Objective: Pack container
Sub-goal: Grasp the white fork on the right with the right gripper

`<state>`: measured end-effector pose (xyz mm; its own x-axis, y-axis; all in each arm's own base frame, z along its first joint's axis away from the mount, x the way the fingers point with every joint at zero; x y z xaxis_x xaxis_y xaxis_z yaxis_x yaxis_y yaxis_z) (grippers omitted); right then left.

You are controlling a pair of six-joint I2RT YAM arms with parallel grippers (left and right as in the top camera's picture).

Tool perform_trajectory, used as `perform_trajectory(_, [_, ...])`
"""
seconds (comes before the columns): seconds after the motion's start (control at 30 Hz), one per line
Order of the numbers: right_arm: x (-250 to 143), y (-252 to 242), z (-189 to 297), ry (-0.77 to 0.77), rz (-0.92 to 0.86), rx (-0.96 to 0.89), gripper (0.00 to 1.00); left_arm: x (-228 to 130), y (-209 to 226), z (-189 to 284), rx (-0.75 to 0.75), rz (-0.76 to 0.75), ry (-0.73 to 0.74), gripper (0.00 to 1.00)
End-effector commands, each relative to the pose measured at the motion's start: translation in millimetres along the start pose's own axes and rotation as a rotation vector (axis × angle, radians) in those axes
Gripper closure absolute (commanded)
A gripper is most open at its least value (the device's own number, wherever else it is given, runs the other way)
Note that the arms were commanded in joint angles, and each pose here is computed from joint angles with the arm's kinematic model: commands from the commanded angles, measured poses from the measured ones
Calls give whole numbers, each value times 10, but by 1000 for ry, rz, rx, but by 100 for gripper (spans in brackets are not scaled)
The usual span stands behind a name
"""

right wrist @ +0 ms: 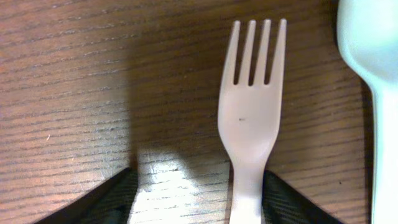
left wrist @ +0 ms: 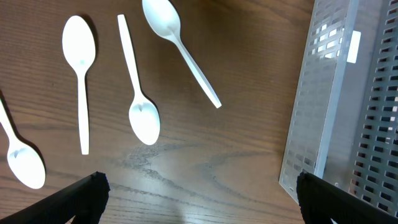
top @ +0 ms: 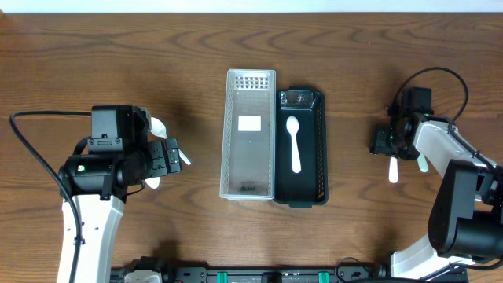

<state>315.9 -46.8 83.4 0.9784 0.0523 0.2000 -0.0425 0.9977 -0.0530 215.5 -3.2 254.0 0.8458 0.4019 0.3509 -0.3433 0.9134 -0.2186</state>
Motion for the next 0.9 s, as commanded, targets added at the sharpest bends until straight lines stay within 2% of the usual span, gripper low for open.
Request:
perform_trajectory(0.0, [-67,-17,-95,41,-3,-5,42,48,-5,53,2,-5,-22,2])
perform_trajectory(0.1, [-61,-18,-95,37,-3,-6,53,48,-5,53,2,-5,-22,2])
perform_trajectory(0.17, [-57,-19,-96,34,-3,-6,57,48,-6,53,2,-5,-21,2])
perform_trajectory(0.33, [-56,-20,-96,34,-3,-7,74,48,-6,53,2,-5,-21,2])
perform_trajectory(0.63, [-42,-21,-96,25,-15,-8,86,48,-6,53,2,-5,-21,2])
perform_trajectory(0.77, [-30,-21,-93,18,-54,-10,99,48,-6,53,2,-5,-21,2])
perform_trajectory(0.87, [8,25,-28,8,-39,-8,99,49,-6,53,2,-6,-22,2])
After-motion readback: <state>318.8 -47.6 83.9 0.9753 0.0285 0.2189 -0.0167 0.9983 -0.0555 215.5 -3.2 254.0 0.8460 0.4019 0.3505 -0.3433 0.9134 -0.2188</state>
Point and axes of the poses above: each gripper's point midway between its finger pads, its own z axis back along the fingers, its own y axis along the line the jaws close on, x = y × z, the point moved 9 cm from there along z, back along the fingers, and after that the axes turned 14 degrees about z, right-handed, at the moved point
